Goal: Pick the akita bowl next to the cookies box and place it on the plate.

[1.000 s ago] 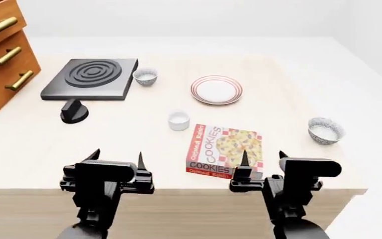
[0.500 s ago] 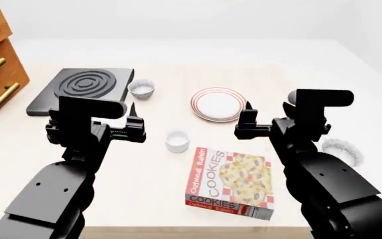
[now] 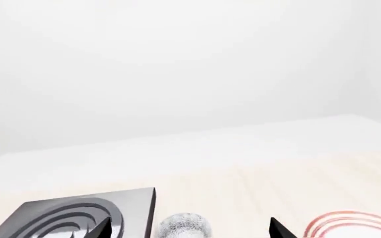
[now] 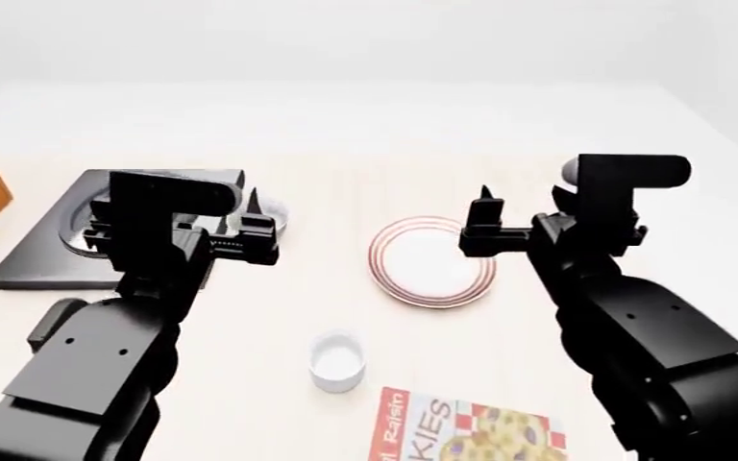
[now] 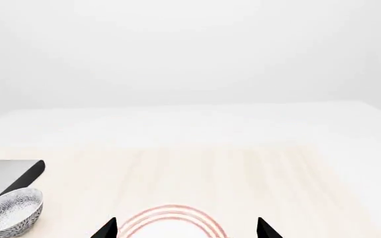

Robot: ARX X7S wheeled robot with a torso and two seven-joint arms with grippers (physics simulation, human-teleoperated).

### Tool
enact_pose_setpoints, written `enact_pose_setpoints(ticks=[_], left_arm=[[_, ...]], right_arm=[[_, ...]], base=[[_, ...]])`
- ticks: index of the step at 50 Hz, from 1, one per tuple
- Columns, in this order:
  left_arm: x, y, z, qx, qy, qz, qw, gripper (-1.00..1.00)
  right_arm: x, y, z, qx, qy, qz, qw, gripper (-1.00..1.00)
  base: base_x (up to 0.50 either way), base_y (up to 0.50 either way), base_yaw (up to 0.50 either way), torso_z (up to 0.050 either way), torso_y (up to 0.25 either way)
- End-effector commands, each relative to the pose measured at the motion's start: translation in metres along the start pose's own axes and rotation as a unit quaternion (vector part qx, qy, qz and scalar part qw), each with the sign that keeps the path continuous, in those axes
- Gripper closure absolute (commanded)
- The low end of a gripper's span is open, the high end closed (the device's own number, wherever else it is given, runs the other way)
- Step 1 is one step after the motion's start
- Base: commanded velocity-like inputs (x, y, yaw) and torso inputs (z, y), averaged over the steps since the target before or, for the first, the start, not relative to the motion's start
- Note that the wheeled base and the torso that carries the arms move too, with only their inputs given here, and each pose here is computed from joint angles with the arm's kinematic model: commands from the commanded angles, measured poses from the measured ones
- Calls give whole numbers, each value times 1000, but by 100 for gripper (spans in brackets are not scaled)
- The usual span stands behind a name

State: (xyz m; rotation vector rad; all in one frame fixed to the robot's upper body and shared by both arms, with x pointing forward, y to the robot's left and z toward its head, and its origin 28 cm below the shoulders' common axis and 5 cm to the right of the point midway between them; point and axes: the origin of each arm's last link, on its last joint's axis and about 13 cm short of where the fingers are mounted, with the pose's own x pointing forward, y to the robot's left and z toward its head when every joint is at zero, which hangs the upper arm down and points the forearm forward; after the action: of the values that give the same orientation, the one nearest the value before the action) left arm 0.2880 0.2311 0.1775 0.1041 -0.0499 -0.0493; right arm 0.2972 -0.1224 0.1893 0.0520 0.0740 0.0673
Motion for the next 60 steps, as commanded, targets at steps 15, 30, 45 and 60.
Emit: enact_pose_setpoints(ticks=[15, 30, 45, 60], left_arm=[[-2, 3, -4, -2, 5, 0, 1000, -100], [-1, 3, -7, 2, 7, -2, 1000, -100], [-2, 5, -5, 8, 8, -5, 1000, -100], [4, 5, -15, 8, 19, -7, 1000, -100]], right_arm=[[13, -13, 15, -68, 21, -108, 992, -100], [-5, -64, 74, -159, 146, -113, 970, -100], [-11, -101, 103, -143, 202, -100, 964, -100], [-41, -148, 66, -120, 341, -84, 929, -100]], base=[[33, 0, 0, 0, 1], [0, 0, 0, 0, 0], [0, 0, 0, 0, 0], [0, 0, 0, 0, 0]])
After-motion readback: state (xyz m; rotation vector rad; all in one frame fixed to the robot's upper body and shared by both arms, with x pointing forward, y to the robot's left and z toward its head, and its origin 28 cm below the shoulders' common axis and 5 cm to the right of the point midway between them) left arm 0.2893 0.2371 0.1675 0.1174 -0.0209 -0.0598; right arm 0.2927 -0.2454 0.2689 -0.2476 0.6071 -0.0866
